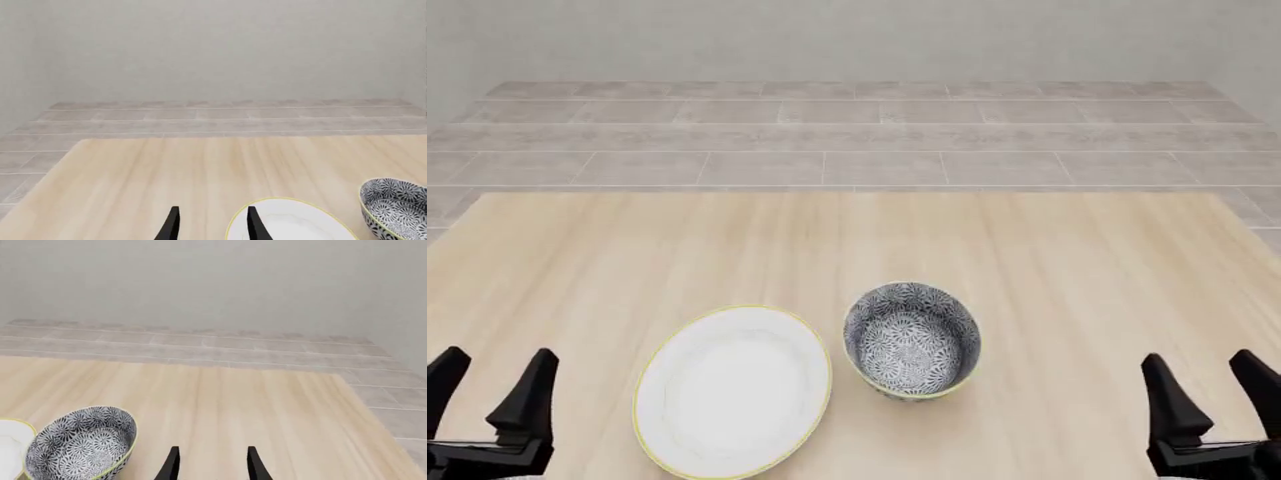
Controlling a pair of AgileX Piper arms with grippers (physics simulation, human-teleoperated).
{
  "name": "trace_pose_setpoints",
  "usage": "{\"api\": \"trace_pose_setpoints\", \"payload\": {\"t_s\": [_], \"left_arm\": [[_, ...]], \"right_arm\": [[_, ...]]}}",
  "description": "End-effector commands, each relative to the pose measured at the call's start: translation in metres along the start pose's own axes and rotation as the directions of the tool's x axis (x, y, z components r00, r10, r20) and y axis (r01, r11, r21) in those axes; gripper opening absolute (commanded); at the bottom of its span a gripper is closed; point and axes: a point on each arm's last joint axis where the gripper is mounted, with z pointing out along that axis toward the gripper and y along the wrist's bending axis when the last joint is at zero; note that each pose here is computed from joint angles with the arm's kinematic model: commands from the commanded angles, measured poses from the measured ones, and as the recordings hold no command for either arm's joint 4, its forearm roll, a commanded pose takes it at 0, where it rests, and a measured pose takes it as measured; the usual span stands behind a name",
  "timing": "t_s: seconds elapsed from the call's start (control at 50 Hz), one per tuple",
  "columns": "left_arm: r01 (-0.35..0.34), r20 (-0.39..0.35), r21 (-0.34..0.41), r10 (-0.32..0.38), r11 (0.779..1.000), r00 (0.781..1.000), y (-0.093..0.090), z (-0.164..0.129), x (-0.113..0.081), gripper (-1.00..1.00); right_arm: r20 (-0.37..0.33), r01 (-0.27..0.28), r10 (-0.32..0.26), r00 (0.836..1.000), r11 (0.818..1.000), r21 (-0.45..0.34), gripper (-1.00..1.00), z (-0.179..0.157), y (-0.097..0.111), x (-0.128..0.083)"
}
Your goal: Put the bowl on the plate.
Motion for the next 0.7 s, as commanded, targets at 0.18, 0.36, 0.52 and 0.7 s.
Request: {"api": "trace_pose_setpoints", "payload": {"t_s": [0.18,0.36,0.52,0.7], "left_arm": [[0.003,0.001,0.006,-0.003,1.0,1.0,0.0,0.005,-0.001,1.0],[0.002,0.004,0.008,-0.002,1.0,1.0,-0.001,0.005,-0.001,1.0],[0.002,0.004,0.012,-0.002,1.0,1.0,-0.001,0.006,-0.001,1.0],[-0.002,0.001,0.016,0.002,1.0,1.0,-0.001,0.007,-0.001,1.0]], "right_arm": [[-0.043,0.008,-0.011,0.999,0.998,-0.059,1.0,0.02,0.005,0.002],[-0.063,0.014,-0.02,0.998,0.995,-0.095,1.0,0.031,0.01,0.006],[-0.089,-0.021,0.011,0.996,0.994,-0.105,1.0,0.027,0.005,-0.092],[-0.093,-0.001,-0.011,0.996,0.992,-0.128,1.0,0.031,0.008,-0.099]]}}
